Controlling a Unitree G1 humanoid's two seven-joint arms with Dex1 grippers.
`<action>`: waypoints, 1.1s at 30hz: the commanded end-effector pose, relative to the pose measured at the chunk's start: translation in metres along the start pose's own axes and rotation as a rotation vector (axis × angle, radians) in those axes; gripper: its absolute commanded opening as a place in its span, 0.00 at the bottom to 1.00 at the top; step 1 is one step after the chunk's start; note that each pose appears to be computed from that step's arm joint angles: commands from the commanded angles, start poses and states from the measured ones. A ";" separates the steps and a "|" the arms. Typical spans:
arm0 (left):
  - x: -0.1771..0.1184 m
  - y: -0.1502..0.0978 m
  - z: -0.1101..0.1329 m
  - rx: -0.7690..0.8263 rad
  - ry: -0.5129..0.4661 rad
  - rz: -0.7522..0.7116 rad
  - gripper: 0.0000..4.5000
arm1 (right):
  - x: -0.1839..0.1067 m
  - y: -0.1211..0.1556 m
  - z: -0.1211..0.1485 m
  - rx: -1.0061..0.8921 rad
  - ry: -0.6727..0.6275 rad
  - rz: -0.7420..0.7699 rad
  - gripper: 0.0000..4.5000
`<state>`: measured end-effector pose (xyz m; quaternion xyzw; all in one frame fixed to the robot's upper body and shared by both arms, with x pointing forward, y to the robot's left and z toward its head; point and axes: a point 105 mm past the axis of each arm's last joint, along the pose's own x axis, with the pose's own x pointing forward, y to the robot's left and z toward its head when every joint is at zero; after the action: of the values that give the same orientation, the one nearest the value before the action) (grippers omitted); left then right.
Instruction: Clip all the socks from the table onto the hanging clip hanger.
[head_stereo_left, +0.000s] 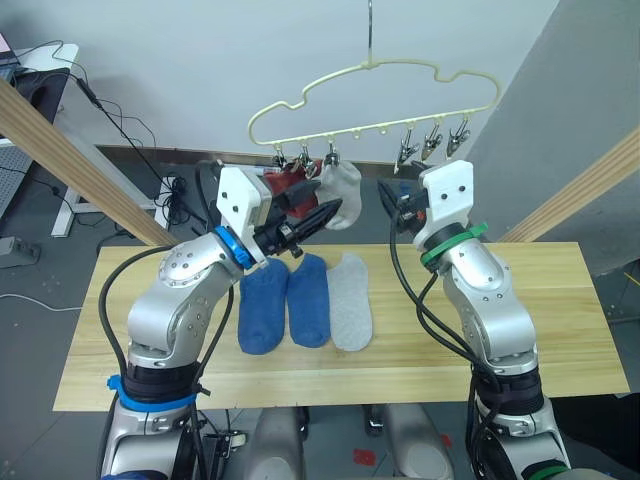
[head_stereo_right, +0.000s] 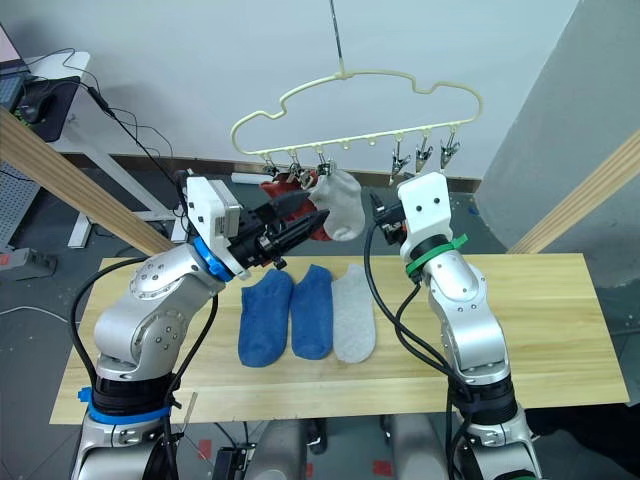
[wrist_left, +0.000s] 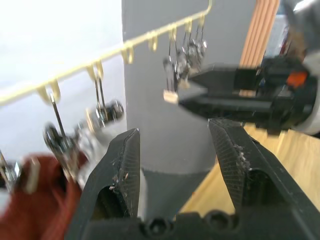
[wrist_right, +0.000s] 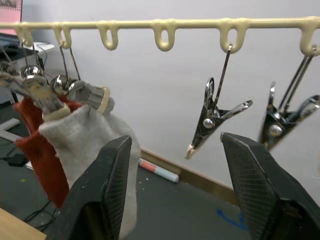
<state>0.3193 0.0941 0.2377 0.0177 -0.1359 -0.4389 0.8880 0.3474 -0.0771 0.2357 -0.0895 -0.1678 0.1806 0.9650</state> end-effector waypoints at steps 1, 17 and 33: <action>-0.001 0.000 0.010 0.023 -0.042 -0.005 0.54 | 0.002 -0.007 0.009 0.018 -0.027 -0.039 0.58; 0.001 -0.006 0.007 0.045 -0.029 -0.045 0.54 | 0.026 -0.001 0.026 0.031 -0.089 0.012 0.58; 0.002 -0.008 0.004 0.039 -0.025 -0.040 0.54 | 0.031 0.002 0.035 0.057 -0.132 0.041 0.45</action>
<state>0.3194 0.0920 0.2342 0.0234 -0.1347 -0.4479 0.8836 0.3684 -0.0609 0.2570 -0.0601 -0.1848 0.2065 0.9590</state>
